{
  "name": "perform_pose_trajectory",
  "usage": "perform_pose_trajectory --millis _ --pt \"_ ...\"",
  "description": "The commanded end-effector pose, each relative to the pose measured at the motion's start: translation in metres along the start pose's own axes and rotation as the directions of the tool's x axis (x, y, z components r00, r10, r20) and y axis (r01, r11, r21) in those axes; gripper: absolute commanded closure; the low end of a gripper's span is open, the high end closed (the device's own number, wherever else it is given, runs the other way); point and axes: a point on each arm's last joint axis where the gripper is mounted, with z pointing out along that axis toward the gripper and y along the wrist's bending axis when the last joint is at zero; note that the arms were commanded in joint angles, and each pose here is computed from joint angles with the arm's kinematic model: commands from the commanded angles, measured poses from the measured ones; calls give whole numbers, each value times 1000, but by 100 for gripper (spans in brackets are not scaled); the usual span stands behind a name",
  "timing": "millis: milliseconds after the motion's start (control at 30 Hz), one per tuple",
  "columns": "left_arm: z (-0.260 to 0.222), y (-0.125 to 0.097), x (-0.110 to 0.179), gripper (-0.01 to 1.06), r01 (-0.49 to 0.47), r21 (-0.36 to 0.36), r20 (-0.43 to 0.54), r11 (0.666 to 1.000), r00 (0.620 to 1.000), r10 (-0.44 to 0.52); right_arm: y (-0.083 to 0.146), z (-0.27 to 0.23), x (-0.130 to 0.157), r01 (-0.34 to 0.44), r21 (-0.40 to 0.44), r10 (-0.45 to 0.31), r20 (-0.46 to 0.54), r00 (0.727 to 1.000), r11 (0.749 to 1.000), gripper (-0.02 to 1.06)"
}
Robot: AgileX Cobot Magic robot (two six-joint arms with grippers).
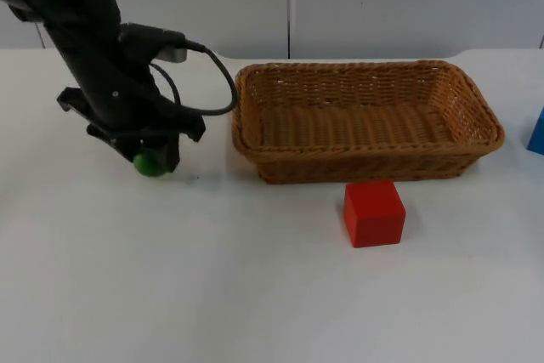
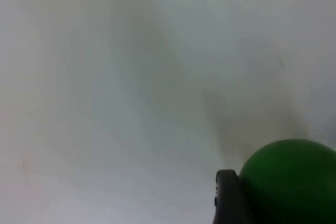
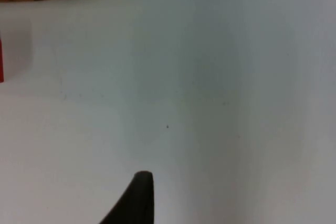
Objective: Place all geometric objects except the red cube into the basket.
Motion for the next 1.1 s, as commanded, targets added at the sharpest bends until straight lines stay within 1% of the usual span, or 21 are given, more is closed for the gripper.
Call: perform_pose_trajectory --millis 0,133,167,200,267,333,433,533,567,633,700,733,900,933,1067 --pt "-23 -5 -3 105 -1 5 11 1000 1000 1 -1 -2 -3 -2 4 2 20 1000 1000 -1" --pt "-79 -15 -7 105 -16 19 68 1000 998 15 -1 -2 -3 -2 4 2 20 1000 1000 -1" --pt "-79 -15 -7 105 -16 19 68 1000 998 15 -1 -2 -3 -2 4 2 20 1000 1000 -1" --pt "-91 -20 -8 105 -26 19 88 999 996 25 -1 -2 -3 -2 4 2 20 1000 1000 -1" --pt "-111 -28 -9 105 -72 14 130 997 989 69 -1 -2 -3 -2 4 2 20 1000 1000 -1" --pt "-121 -35 -9 105 -113 10 153 994 982 110 -1 -2 -3 -2 4 2 20 1000 1000 -1" --pt "-121 -44 -10 105 -132 15 155 991 980 128 -1 -2 -3 -2 4 2 20 1000 1000 -1" --pt "-118 -57 -14 105 -162 13 194 987 969 156 -1 -2 -3 -2 4 2 22 1000 1000 -1" --pt "-118 -57 -14 105 -162 13 194 987 969 156 -1 -2 -3 -2 4 2 22 1000 1000 -1" --pt "-117 -70 -21 105 -191 14 225 982 957 183 -1 -2 -3 -2 4 2 27 1000 1000 -1" --pt "-117 -83 -32 105 -218 19 252 976 945 206 -1 -2 -4 -2 4 2 30 1000 1000 -1" --pt "-117 -83 -32 105 -218 19 252 976 945 206 -1 -2 -4 -2 4 2 30 1000 1000 -1" --pt "-106 -108 -66 105 -264 24 312 964 918 244 -1 -2 -4 -2 4 2 30 1000 1000 -1" --pt "-106 -108 -66 105 -264 24 312 964 918 244 -1 -2 -4 -2 4 2 30 1000 1000 -1" --pt "-79 -127 -88 105 -294 33 333 955 904 267 -1 -2 -4 -2 4 2 28 1000 1000 -1"
